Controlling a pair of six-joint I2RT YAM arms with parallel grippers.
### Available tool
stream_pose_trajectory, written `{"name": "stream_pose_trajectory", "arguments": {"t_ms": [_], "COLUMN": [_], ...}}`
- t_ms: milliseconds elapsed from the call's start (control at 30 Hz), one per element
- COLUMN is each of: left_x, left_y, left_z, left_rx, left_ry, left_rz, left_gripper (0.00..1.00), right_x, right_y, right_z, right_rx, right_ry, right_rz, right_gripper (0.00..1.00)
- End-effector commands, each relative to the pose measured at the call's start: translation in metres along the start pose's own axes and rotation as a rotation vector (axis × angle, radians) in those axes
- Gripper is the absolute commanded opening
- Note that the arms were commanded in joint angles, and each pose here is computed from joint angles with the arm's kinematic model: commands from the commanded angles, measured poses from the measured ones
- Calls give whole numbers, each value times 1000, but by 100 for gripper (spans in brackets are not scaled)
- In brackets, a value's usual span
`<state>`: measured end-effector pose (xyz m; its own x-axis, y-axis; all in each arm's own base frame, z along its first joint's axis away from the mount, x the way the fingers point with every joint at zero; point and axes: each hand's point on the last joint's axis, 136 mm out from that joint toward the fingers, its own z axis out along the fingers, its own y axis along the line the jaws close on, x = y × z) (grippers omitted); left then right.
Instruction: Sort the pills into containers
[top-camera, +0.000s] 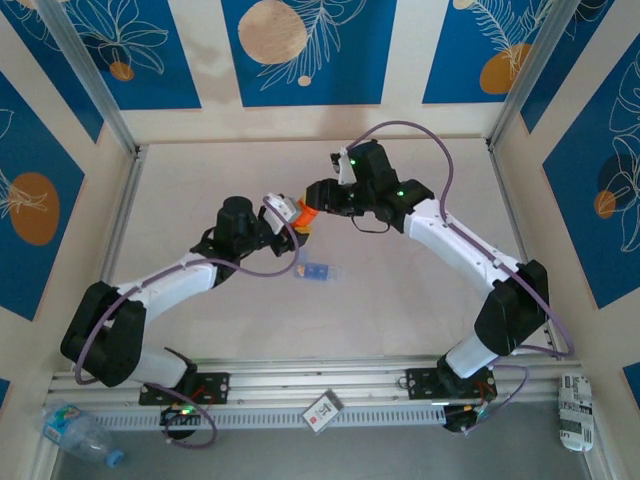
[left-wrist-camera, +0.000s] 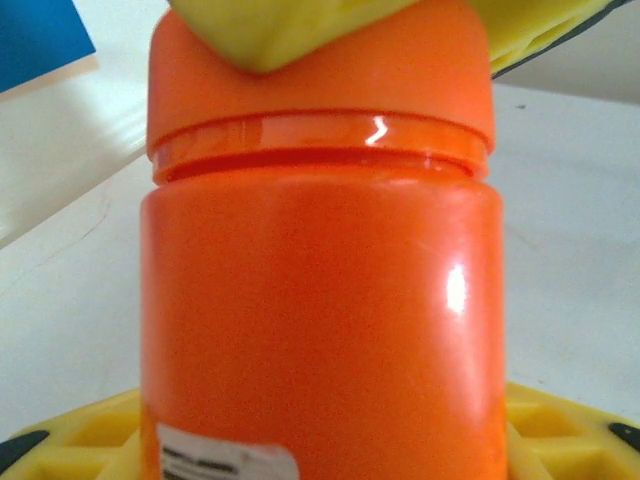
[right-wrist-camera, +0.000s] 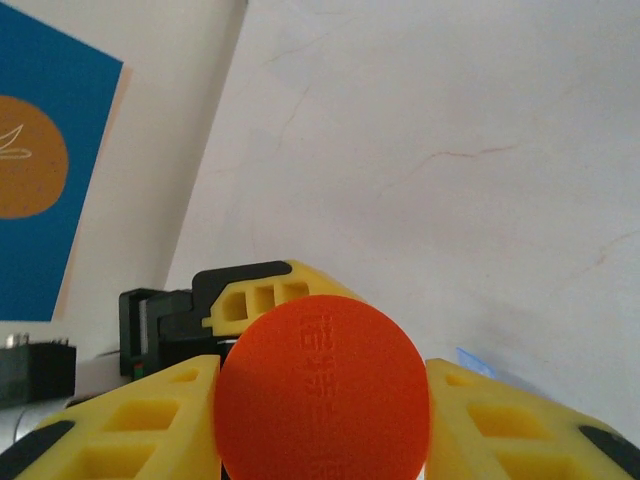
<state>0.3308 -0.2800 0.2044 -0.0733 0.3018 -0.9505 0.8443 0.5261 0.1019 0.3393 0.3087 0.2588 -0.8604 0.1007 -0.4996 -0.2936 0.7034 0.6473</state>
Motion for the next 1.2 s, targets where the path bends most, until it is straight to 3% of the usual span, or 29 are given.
{"name": "stream_pose_trajectory", "arguments": {"t_ms": [0,333,467,567,700,933,1167], "left_x": [-95,-77,-72,-72,-73,-80,-84], "left_y": [-24,-10,-3,-1,-5,-19,-24], "left_z": [-14,-4,-5,-8,-12,-21,-24], "left_rx": [29,76,96,110,188,359,413], "left_ry": [-301,-280,-281,-283,-284,-284,-272], "left_rz": [226,91,47,30,-4,-67,-83], "left_gripper": [0,0,0,0,0,0,0], "right_x": [38,-14,-35,-43,-47,-29,-19], "right_y": [7,21,34,39,39,41,48], "right_z": [23,-18,-43,-63,-82,-85,-78], "right_rx": [-13,-88,-160,-183,-186,-218,-257], "right_ry": [119,37,4,-33,-66,3,77], "right_rz": [54,82,52,8,-102,-530,-580], "right_gripper": [31,42,68,78,80,81,82]}}
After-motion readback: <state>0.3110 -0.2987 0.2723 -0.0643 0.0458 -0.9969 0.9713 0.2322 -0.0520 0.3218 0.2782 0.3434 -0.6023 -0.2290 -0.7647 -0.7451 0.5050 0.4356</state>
